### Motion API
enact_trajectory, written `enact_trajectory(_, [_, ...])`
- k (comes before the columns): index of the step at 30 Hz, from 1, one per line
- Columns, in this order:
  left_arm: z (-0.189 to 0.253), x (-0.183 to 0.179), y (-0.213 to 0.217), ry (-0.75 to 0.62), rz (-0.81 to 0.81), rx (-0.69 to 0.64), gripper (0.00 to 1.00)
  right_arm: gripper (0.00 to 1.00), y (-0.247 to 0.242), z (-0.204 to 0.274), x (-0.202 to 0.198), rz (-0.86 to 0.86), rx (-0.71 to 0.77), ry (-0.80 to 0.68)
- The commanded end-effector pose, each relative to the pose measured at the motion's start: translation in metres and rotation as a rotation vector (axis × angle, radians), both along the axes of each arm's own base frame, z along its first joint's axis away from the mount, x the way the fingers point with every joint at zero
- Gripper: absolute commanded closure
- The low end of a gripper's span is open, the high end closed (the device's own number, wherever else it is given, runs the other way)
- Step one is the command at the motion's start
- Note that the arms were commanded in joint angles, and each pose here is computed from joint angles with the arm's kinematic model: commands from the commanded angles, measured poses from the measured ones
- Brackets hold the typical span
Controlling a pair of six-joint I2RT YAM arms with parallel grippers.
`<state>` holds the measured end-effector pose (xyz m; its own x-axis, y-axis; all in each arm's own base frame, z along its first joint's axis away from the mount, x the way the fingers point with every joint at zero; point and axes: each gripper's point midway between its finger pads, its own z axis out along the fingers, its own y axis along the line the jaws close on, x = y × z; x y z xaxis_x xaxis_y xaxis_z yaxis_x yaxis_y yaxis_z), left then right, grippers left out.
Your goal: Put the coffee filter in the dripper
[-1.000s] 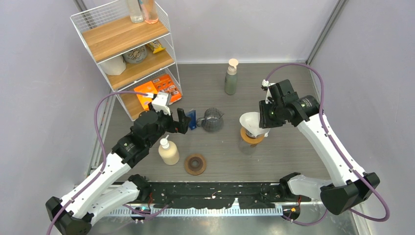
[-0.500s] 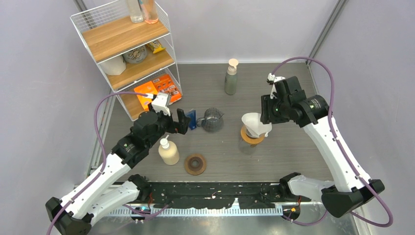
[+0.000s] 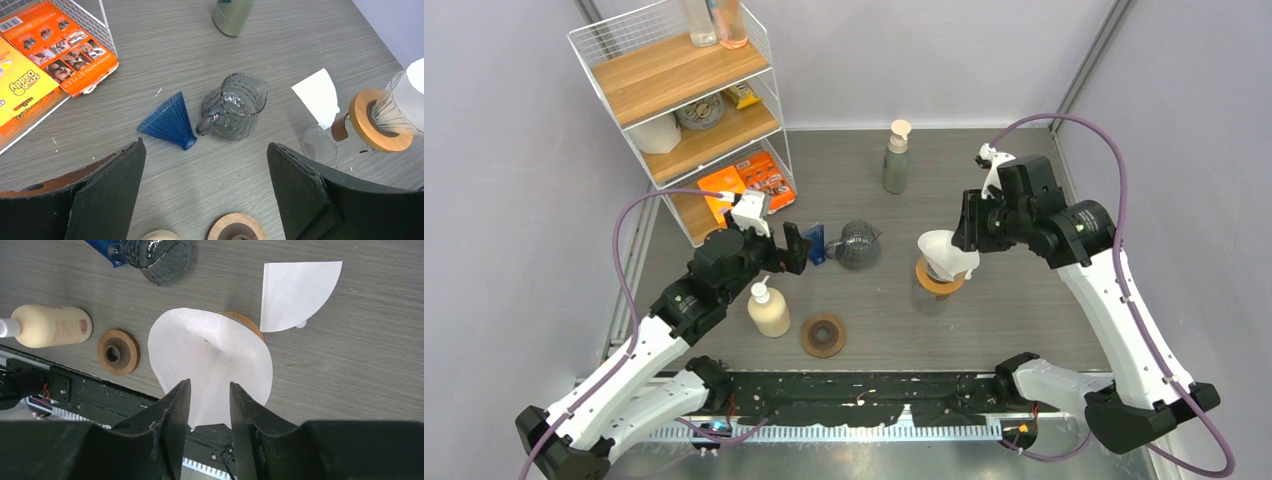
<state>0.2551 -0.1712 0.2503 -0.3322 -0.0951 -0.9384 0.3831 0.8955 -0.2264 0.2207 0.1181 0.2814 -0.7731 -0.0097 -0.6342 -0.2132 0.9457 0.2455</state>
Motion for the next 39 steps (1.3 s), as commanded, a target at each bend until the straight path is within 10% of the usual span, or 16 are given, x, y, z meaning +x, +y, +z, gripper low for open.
enact_trajectory(1, [0.013, 0.005, 0.003, -0.056, 0.021, -0.021, 0.00, 0.60, 0.009, -0.007, 0.006, -0.022, 0.028, 0.020])
enact_trajectory(39, [0.009, 0.007, 0.006, -0.050, 0.041, -0.009, 0.01, 0.70, 0.026, -0.097, 0.012, -0.081, -0.140, 0.197])
